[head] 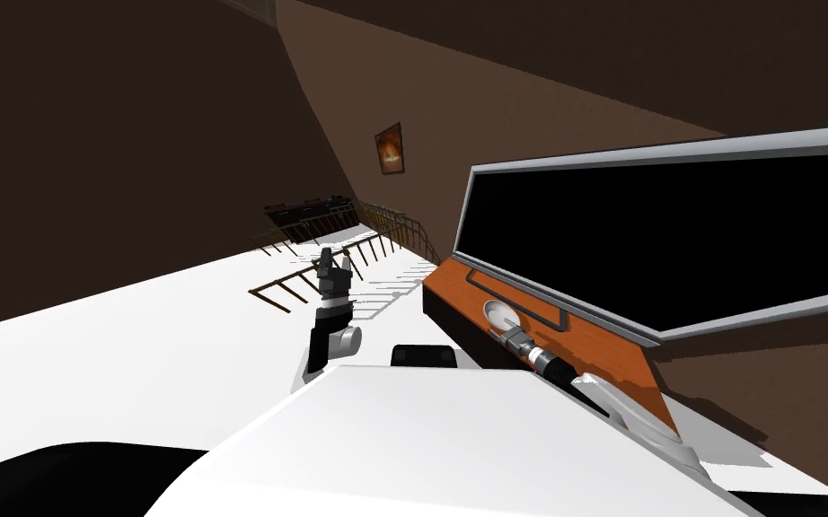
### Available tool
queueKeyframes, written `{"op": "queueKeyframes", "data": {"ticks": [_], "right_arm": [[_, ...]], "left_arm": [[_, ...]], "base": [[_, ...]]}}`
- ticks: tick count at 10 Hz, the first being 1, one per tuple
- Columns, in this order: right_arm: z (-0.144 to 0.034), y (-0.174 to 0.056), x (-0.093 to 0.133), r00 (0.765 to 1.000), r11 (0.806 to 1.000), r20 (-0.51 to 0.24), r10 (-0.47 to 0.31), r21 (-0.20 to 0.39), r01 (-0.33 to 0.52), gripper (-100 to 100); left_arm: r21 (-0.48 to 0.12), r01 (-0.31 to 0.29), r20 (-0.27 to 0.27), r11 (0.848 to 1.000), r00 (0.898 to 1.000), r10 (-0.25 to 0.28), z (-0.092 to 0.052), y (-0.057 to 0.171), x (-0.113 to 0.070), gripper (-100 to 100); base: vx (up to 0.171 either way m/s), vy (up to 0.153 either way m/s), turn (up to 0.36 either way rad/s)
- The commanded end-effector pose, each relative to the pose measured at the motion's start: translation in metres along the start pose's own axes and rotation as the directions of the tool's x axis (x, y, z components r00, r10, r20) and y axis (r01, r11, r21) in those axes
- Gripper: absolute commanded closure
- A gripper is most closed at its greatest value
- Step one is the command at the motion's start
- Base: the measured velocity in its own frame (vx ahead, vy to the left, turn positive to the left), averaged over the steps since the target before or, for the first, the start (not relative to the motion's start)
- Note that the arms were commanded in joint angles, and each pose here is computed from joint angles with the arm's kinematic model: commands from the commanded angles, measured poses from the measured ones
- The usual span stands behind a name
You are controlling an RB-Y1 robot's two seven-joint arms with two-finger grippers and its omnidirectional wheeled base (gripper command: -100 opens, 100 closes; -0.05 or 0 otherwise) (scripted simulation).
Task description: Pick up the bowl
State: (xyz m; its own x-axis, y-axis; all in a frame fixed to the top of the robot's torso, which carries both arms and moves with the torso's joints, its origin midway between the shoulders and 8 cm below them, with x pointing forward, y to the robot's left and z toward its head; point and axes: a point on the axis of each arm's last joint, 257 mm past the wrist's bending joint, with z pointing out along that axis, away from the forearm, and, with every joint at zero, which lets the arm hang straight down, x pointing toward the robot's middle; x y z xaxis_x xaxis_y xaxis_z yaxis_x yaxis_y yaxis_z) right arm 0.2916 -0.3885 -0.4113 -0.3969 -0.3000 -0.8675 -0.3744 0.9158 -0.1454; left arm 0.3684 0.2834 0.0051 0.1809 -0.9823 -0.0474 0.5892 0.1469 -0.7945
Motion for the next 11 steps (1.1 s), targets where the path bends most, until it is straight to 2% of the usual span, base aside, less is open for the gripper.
{"op": "queueKeyframes", "data": {"ticks": [1,2,3,4,5,6,7,8,9,10,11], "right_arm": [[-0.011,-0.01,0.03,0.994,0.997,-0.08,-0.078,0.005,0.079,-100],[-0.019,-0.018,0.049,0.982,0.991,-0.135,-0.129,0.001,0.131,-100],[-0.022,-0.021,0.057,0.979,0.99,-0.152,-0.14,0.003,0.142,-100],[-0.031,-0.029,0.075,0.957,0.978,-0.205,-0.203,-0.008,0.206,-100],[-0.033,-0.031,0.08,0.956,0.979,-0.216,-0.2,-0.006,0.203,-100],[-0.042,-0.038,0.095,0.929,0.964,-0.262,-0.261,-0.023,0.264,-100],[-0.045,-0.04,0.101,0.926,0.965,-0.276,-0.256,-0.021,0.261,-100],[-0.054,-0.048,0.116,0.895,0.948,-0.319,-0.313,-0.042,0.316,-100],[-0.058,-0.049,0.121,0.892,0.949,-0.331,-0.309,-0.04,0.313,-100],[-0.067,-0.056,0.134,0.857,0.929,-0.368,-0.361,-0.065,0.364,-100],[-0.071,-0.058,0.139,0.853,0.931,-0.381,-0.357,-0.064,0.36,-100]], "left_arm": [[0.0,0.0,0.0,1.0,1.0,0.0,0.0,0.0,0.0,0],[0.0,0.0,0.0,1.0,1.0,0.0,0.0,0.0,0.0,0],[0.0,0.0,0.0,1.0,1.0,0.0,0.0,0.0,0.0,0],[0.0,0.0,0.0,1.0,1.0,0.0,0.0,0.0,0.0,0],[0.0,0.0,0.0,1.0,1.0,0.0,0.0,0.0,0.0,0],[0.0,0.0,0.0,1.0,1.0,0.0,0.0,0.0,0.0,0],[0.0,0.0,0.0,1.0,1.0,0.0,0.0,0.0,0.0,0],[0.0,0.0,0.0,1.0,1.0,0.0,0.0,0.0,0.0,0],[0.0,0.0,0.0,1.0,1.0,0.0,0.0,0.0,0.0,0],[0.0,0.0,0.0,1.0,1.0,0.0,0.0,0.0,0.0,0],[0.0,0.0,0.0,1.0,1.0,0.0,0.0,0.0,0.0,0]], "base": [[0.059,0.036,0.097],[0.089,0.048,0.124],[0.061,0.038,0.047],[0.051,0.041,0.092],[0.043,0.03,0.059],[0.05,0.033,0.102],[0.044,0.023,0.041],[0.058,0.041,0.091],[0.051,0.032,0.046],[0.053,0.026,0.085],[0.046,0.023,0.054]]}}
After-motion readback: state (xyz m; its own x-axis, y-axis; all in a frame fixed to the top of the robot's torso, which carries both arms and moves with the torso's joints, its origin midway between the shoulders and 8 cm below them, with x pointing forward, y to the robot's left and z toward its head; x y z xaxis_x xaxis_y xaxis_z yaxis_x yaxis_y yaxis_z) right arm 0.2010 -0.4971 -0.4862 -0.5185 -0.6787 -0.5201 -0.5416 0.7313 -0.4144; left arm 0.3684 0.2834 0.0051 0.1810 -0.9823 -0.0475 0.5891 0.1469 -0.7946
